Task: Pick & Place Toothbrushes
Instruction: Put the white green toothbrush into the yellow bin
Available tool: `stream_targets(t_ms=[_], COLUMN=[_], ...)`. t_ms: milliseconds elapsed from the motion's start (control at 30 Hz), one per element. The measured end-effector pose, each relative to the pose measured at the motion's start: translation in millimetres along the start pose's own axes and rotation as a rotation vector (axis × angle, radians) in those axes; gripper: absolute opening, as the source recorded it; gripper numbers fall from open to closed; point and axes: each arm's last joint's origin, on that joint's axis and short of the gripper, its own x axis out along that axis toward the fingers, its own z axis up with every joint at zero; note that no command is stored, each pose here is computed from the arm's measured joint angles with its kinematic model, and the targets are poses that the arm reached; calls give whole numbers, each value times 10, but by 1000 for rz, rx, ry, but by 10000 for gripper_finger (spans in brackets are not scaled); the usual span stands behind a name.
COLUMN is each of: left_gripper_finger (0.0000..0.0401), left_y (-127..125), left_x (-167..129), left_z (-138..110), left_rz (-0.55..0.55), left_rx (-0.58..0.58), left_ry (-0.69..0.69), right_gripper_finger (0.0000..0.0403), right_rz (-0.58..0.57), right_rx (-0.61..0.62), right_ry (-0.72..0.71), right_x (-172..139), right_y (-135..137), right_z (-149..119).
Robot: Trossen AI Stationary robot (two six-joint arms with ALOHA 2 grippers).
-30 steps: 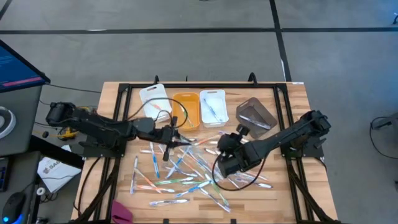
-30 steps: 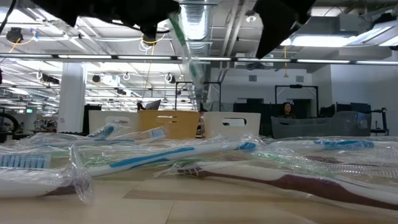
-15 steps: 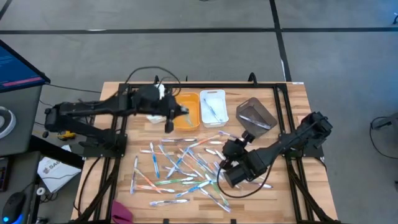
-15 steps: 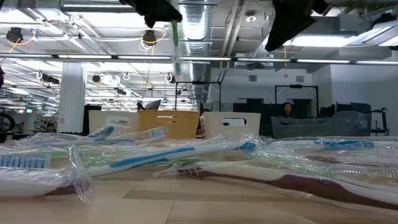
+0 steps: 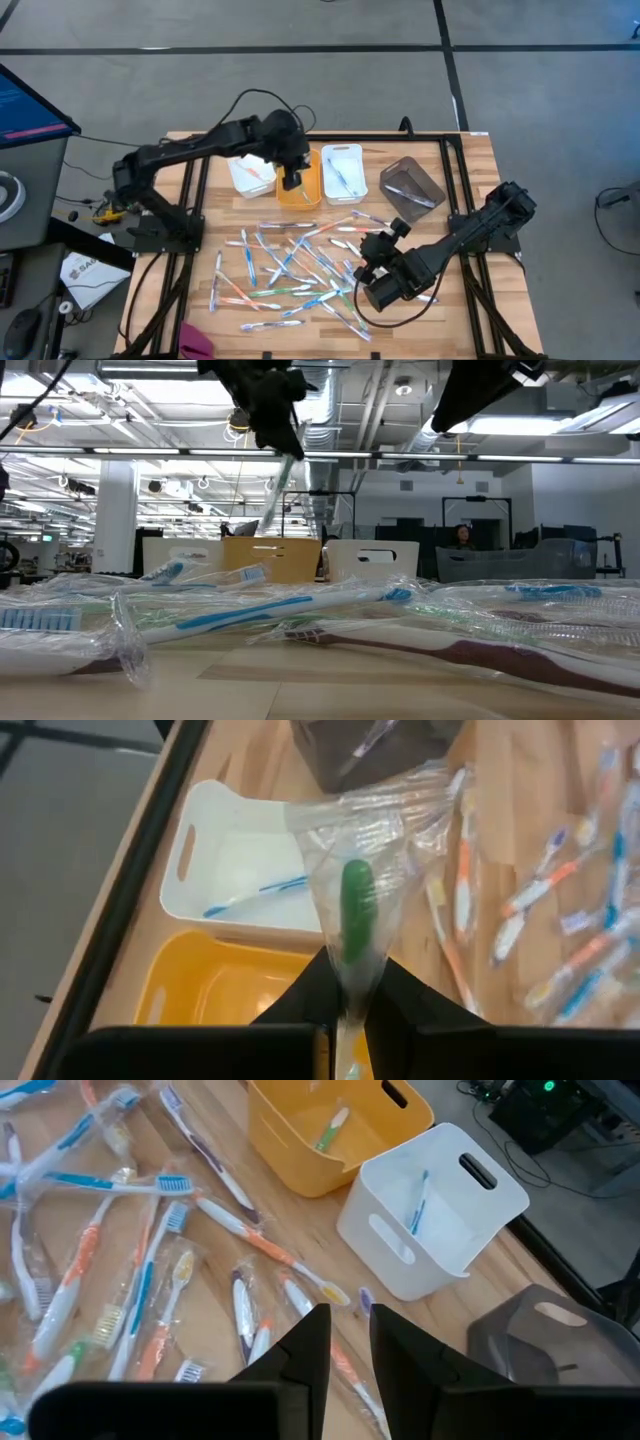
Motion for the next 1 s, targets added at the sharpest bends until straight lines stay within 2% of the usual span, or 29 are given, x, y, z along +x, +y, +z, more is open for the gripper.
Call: stream_targets(t_ms=[333,733,1000], left_gripper_finger=[18,19,33], left_y=[205,224,239], left_x=[328,634,770], left_z=[-161,-257,-352], left_rz=[-21,-45,-50], left_rx=[-68,-92,-180], left_ry=[165,254,332], right_gripper_finger=[68,68,68], right_rz=[3,-11,-20], right_rx=[1,-35,-66], right_ry=[5,11,15], right_x=[9,53,87], right_y=[13,-9,-25], right_z=[-4,22,43])
